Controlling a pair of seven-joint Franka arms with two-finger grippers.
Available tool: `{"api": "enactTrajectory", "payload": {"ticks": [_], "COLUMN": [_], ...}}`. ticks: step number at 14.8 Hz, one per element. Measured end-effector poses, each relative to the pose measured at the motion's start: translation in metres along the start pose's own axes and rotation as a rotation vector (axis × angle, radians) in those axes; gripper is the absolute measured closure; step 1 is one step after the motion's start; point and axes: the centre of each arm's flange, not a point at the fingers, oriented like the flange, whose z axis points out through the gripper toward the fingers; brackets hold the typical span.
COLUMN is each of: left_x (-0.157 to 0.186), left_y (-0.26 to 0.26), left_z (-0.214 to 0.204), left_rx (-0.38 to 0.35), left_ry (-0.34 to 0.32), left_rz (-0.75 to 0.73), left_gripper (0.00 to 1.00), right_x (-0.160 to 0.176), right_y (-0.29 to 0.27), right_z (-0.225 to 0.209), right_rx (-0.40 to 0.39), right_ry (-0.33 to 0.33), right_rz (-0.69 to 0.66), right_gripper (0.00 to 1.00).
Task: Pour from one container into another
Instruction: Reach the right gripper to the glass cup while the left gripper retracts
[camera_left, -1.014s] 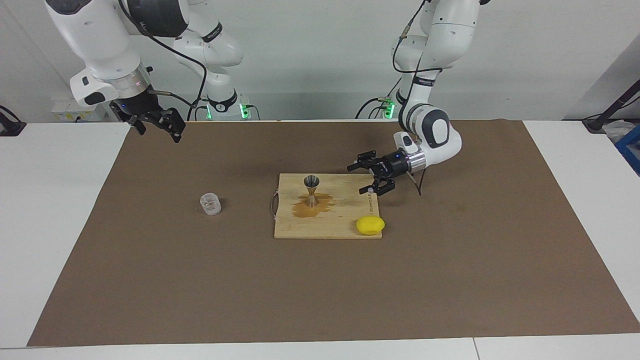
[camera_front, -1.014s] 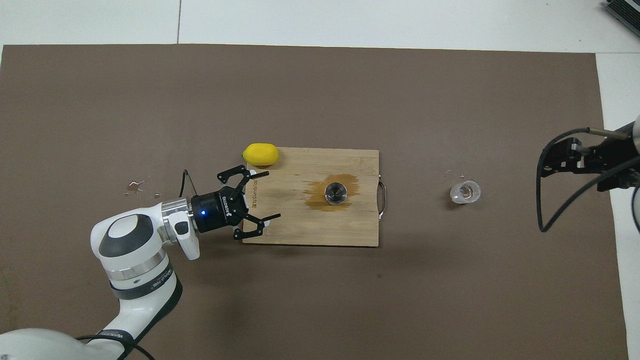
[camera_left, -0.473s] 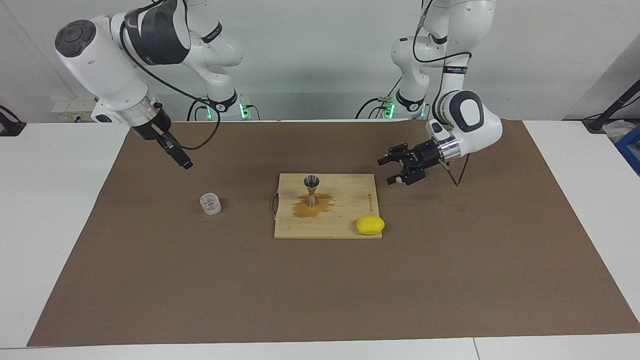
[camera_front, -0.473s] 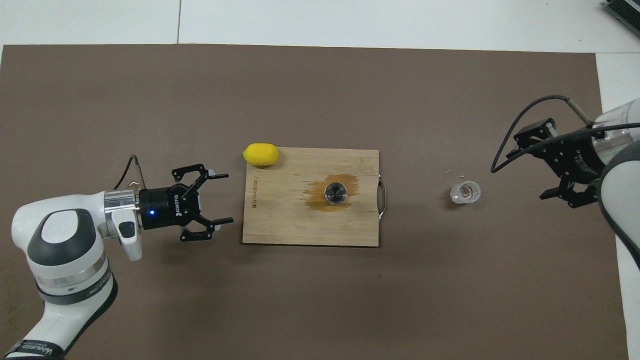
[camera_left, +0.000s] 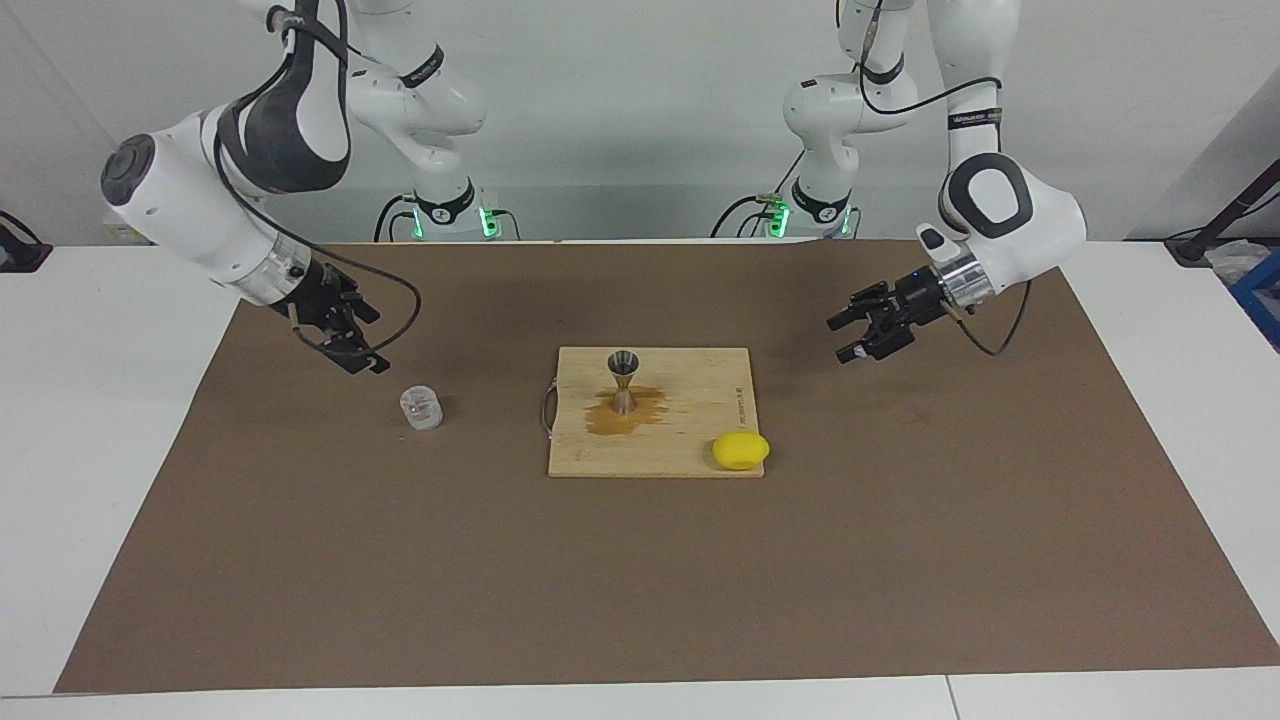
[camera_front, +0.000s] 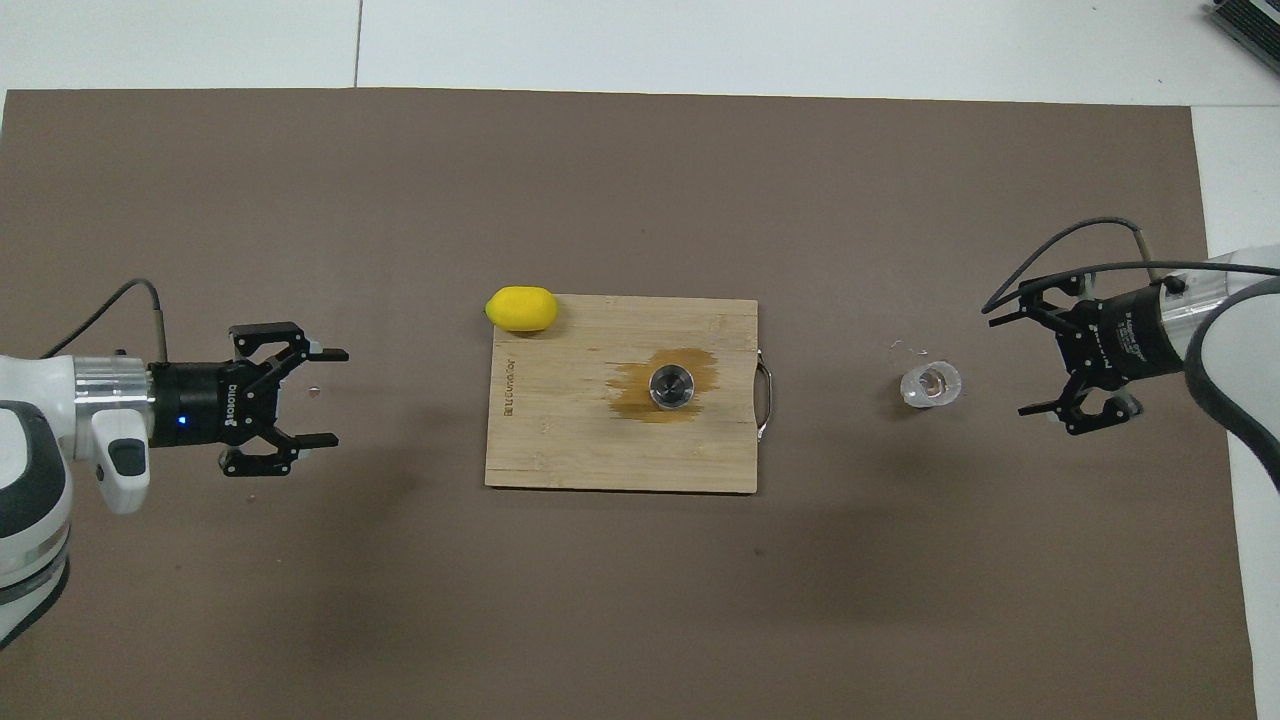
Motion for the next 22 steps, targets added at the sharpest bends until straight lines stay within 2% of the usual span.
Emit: {"api": "enactTrajectory", "payload": {"ticks": [2, 5, 9, 13, 18, 22], "left_x": [0.003, 0.004, -0.004, -0.007, -0.002, 0.000], "left_y": [-0.008, -0.017, -0.026, -0.041, -0.059, -0.064], "left_z": [-0.006, -0.018, -0.051, -0.063, -0.069, -0.075], "left_rx": [-0.032, -0.058, -0.160, -0.168, -0.146, -0.143], "left_ry": [-0.035, -0.077, -0.214, -0.263, -0.284, -0.305], "left_rz": [0.046, 0.088, 0.178, 0.213, 0.214, 0.190], "left_gripper": [0.00, 0.00, 0.00, 0.00, 0.00, 0.00], "right_x": [0.024, 0.052, 0.080, 0.109, 0.111, 0.100], "right_y": [0.007, 0.013, 0.023, 0.033, 0.031, 0.027], "right_z": [0.028, 0.061, 0.090, 0.119, 0.143, 0.151], "right_rx": [0.026, 0.054, 0.086, 0.097, 0.115, 0.115], "right_ry": [-0.055, -0.106, -0.160, -0.233, -0.304, -0.316], "right_rz": [0.070, 0.112, 0.130, 0.160, 0.194, 0.192], "right_gripper": [0.00, 0.00, 0.00, 0.00, 0.00, 0.00]}}
